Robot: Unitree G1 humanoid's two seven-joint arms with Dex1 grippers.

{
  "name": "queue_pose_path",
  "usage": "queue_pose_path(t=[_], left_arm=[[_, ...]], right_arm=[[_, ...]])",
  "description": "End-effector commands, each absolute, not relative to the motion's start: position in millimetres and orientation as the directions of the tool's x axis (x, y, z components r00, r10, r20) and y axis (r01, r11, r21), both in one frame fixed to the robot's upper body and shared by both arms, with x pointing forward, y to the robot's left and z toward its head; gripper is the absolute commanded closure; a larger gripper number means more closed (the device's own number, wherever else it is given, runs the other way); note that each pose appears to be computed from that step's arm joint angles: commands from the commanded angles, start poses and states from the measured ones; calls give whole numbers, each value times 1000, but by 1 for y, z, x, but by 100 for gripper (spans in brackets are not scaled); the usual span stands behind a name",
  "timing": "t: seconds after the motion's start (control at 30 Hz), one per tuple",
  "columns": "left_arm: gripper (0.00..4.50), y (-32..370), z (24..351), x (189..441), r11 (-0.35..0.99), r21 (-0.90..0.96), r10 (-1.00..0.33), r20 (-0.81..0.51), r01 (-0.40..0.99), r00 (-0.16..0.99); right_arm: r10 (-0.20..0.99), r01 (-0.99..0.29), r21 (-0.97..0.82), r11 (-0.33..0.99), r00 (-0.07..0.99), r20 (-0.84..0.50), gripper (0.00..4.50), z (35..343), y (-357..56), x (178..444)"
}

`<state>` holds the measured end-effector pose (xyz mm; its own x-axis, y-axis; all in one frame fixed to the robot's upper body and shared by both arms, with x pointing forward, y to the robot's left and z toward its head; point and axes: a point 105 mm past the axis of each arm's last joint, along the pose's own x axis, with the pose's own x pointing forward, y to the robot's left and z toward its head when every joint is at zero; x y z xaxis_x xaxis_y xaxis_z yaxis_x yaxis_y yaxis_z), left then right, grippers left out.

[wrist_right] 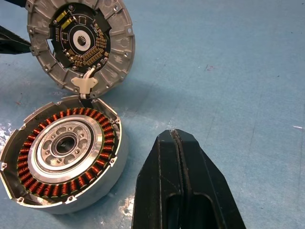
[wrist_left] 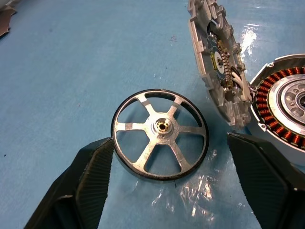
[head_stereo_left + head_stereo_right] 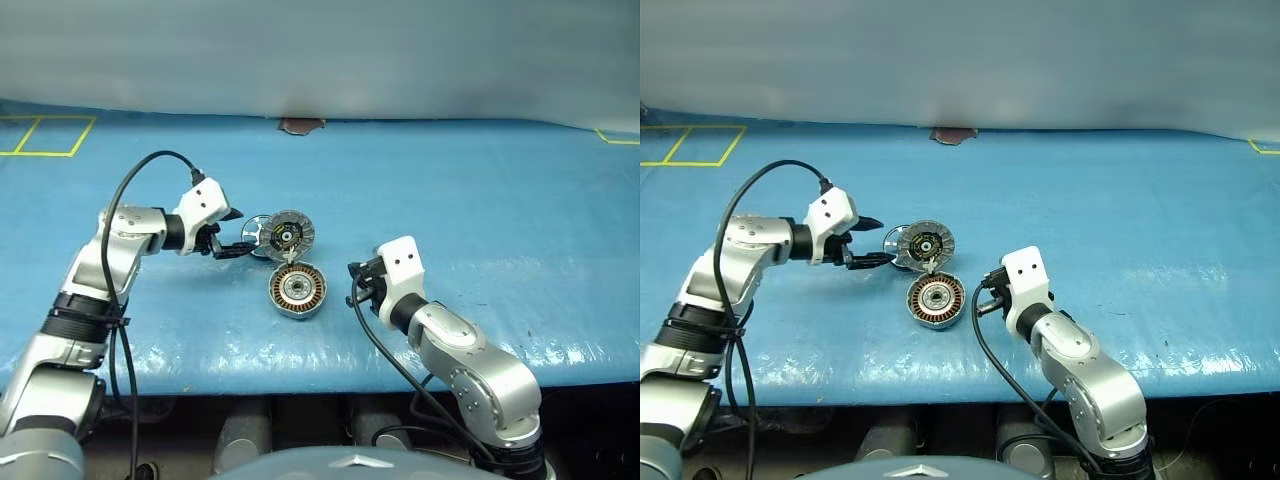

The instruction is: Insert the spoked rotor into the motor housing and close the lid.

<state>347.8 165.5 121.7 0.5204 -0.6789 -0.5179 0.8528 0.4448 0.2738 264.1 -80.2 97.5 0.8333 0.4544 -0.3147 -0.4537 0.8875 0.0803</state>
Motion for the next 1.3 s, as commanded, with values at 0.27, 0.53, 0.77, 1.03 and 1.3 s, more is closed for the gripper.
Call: queue_pose_path(t=[0.27, 0.53, 0.77, 1.03, 1.3], left_arm=[[88, 174, 121, 364, 418, 355, -616, -566, 836, 548], [88, 171, 120, 369, 431, 331, -630, -555, 840, 542], [88, 168, 114, 370, 412, 336, -625, -572, 847, 531], [88, 175, 107, 373, 395, 366, -586, -607, 843, 537], [88, 168, 103, 374, 397, 355, -598, -599, 847, 532]], right_arm=[[437, -431, 78, 899, 867, -239, 450, 111, -81, 265], [434, -427, 83, 900, 871, -231, 450, 111, -79, 265], [436, -429, 82, 899, 871, -224, 450, 112, -79, 266], [443, -435, 84, 896, 868, -224, 450, 111, -77, 264], [499, -498, 66, 865, 838, -223, 450, 112, -69, 259]])
